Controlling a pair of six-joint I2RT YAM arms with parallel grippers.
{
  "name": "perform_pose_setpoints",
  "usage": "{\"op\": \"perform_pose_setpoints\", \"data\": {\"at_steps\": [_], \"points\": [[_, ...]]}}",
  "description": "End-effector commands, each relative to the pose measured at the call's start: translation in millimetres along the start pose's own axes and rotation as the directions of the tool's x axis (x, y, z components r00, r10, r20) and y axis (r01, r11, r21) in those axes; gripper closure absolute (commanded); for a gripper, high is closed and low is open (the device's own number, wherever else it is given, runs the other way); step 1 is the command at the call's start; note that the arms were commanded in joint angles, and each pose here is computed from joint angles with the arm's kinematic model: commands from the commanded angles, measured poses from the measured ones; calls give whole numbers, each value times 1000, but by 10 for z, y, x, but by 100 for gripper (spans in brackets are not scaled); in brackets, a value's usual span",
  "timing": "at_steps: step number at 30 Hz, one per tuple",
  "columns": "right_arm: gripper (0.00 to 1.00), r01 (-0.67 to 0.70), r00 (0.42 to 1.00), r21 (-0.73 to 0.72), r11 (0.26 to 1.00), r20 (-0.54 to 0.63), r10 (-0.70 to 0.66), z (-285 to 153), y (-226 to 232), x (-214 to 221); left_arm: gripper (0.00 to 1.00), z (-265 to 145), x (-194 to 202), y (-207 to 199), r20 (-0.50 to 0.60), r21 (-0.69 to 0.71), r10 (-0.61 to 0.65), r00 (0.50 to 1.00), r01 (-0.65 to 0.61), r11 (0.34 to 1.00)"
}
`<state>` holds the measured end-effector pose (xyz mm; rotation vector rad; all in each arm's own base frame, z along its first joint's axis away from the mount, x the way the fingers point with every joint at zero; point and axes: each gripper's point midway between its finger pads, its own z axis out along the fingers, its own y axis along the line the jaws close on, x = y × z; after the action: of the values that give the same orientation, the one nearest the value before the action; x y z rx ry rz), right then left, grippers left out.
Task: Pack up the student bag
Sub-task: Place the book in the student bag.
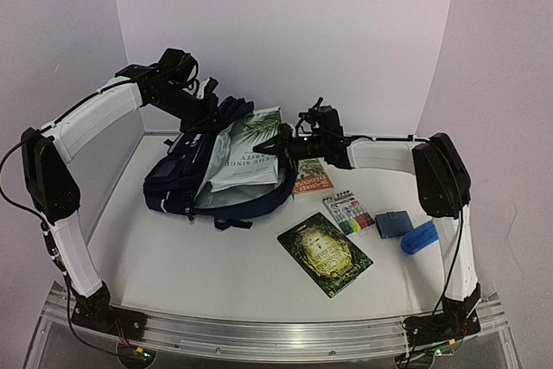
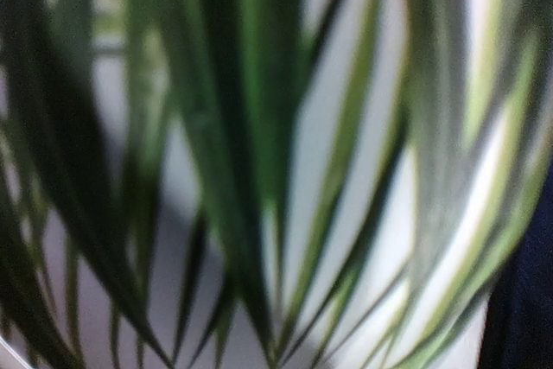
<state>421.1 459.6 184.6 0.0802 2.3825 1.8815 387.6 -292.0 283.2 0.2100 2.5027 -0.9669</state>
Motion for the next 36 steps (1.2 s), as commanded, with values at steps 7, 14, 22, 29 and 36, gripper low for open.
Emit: {"op": "perform_pose_setpoints", "data": {"at_steps": [7,14,22,29,36], "points": [[100,167,979,-54,984,130,-159,331,144,25,100,-440,-284,-736,146,247,87,985,-122,961],[100,196,968,-31,980,166,-189,502,108,24,100,-431,-294,-857,130,312,96,987,-133,941],[100,192,973,-61,980,145,-181,806,197,221,100,-427,-296,-932,116,347,104,988,-139,927],[100,145,978,-72,987,159,-132,1029,137,274,100,-398,-293,-1000,107,375,106,989,-138,916],[85,176,976,-86,981,145,-162,1247,190,447,100,-396,-195,-1041,68,385,115,991,-132,914]]}}
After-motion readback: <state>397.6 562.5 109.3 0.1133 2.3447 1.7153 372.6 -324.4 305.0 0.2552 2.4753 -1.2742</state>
